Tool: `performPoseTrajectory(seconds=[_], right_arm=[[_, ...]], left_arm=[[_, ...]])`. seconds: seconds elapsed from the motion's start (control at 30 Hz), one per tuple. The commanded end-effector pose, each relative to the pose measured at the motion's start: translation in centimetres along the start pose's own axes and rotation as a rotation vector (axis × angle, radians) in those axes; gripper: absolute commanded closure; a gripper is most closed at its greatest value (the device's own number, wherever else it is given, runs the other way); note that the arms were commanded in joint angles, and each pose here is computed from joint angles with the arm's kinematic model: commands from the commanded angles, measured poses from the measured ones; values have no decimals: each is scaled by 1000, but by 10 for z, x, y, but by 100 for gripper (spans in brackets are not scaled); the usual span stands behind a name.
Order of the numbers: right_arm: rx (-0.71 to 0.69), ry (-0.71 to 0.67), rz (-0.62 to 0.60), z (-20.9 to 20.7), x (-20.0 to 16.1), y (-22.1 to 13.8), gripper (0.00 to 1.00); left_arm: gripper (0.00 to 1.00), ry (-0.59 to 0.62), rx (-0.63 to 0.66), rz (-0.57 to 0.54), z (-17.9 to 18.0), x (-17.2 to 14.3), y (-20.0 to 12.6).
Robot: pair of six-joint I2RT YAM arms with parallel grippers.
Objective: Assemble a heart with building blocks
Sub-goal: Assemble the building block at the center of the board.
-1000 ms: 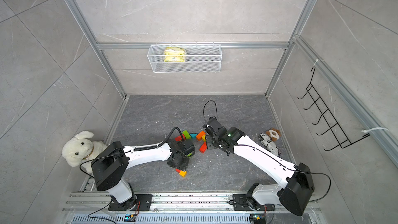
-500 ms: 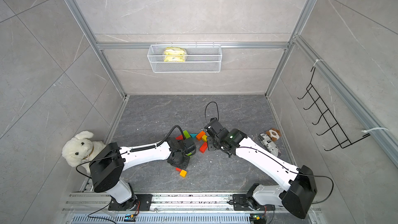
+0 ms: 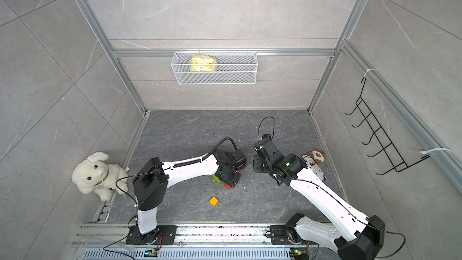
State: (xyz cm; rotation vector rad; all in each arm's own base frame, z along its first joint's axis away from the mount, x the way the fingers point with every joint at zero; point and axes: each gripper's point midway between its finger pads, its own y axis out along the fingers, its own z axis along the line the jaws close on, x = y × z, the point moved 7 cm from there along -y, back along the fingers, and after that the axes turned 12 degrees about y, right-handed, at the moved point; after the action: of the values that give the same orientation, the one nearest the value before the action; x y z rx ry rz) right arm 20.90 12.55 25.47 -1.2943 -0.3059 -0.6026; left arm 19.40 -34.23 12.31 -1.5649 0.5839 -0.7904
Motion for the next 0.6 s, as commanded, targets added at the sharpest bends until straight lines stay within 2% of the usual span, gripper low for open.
performPoseTrajectory(seconds=[0.0,0.1,0.13,0.2,0.33,0.47,0.57], right_arm=[[-40,30,12,-16,-7,-3,55],[-31,41,11,-19,-8,-6,55],[-32,42,13,-20,-8,-6,55],[-29,45,9,-20,-8,-7,54],[-28,43,13,-21,-8,-8,54],[-28,44,11,-22,-7,-9,54],[-30,45,8,-22,-7,-9,54]], left_arm=[[83,75,-25,14,-5,5,0],[58,78,-2,22,-3,5,7],[52,77,7,27,-2,5,10],[48,75,18,30,-1,6,12],[49,72,29,18,0,8,9],[60,74,26,-1,0,10,3],[63,83,30,13,0,9,7]])
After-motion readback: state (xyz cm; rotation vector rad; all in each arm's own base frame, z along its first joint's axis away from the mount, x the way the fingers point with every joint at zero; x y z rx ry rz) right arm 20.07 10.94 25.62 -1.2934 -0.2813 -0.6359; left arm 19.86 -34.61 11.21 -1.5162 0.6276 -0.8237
